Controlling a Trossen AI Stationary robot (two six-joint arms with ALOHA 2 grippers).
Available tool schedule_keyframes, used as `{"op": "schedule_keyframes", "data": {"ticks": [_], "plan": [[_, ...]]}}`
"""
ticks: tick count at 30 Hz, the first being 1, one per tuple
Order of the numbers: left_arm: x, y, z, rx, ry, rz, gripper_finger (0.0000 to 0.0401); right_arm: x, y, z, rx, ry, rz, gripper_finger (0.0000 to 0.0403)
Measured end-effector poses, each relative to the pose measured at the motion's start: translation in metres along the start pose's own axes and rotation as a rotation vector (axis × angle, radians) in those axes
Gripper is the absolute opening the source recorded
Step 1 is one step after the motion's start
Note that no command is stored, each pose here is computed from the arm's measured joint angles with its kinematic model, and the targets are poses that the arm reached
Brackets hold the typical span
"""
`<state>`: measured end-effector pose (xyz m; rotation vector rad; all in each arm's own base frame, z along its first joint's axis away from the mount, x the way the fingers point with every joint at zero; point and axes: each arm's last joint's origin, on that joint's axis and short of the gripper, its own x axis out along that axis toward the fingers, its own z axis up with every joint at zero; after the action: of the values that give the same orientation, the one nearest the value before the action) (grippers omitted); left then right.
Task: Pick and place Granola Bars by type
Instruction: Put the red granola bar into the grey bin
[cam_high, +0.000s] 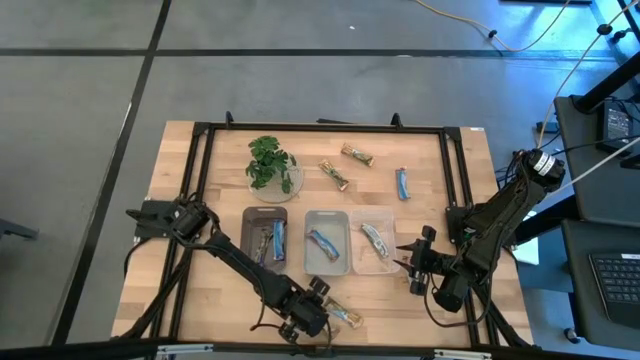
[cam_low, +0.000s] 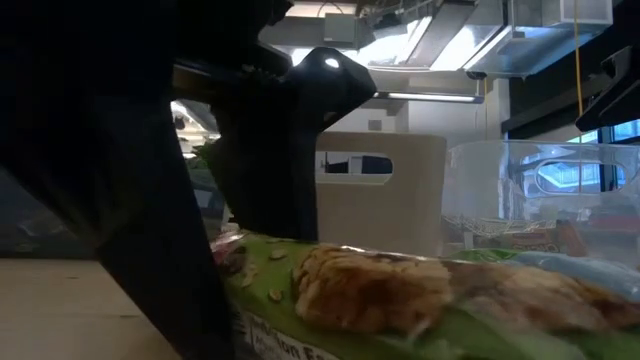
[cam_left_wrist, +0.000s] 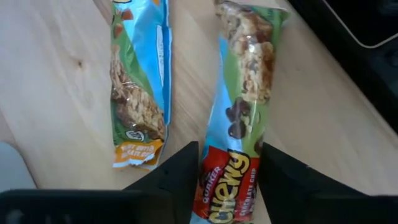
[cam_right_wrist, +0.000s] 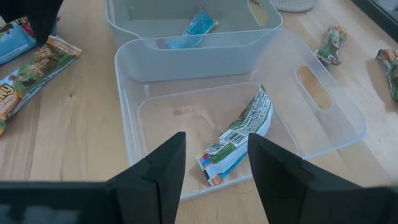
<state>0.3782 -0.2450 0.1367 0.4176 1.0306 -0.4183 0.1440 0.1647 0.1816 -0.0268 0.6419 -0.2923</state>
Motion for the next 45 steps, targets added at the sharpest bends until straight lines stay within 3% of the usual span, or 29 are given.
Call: {"op": "schedule_keyframes", "data": {"ticks": [12,19,27,32,40,45], "plan": [[-0.001,-0.002,0.000,-0.056,-0.002,0.000,0.0048,0.000,0.000,0.000,-0.003,0.001,-0.001,0.0177],[-0.008,0.000,0.006,-0.140,0.021,0.001,0.0059,0.000,0.000,0.000,-0.005,0.001,-0.001,0.0177],[-0.046,0.007,0.042,-0.221,-0.007,0.016,0.0052,0.000,0.000,0.000,-0.005,0.001,-0.001,0.0177],[-0.072,0.019,0.052,-0.369,0.016,0.209,0.0051,0.000,0.000,0.000,-0.005,0.001,-0.001,0.0177],[-0.089,0.053,0.035,-0.673,0.093,0.608,0.0055,0.000,0.000,0.000,-0.001,0.000,0.000,0.0177],[-0.083,0.075,0.021,-0.902,0.112,0.677,0.0056,0.000,0.000,0.000,-0.001,0.000,0.000,0.0177]]}}
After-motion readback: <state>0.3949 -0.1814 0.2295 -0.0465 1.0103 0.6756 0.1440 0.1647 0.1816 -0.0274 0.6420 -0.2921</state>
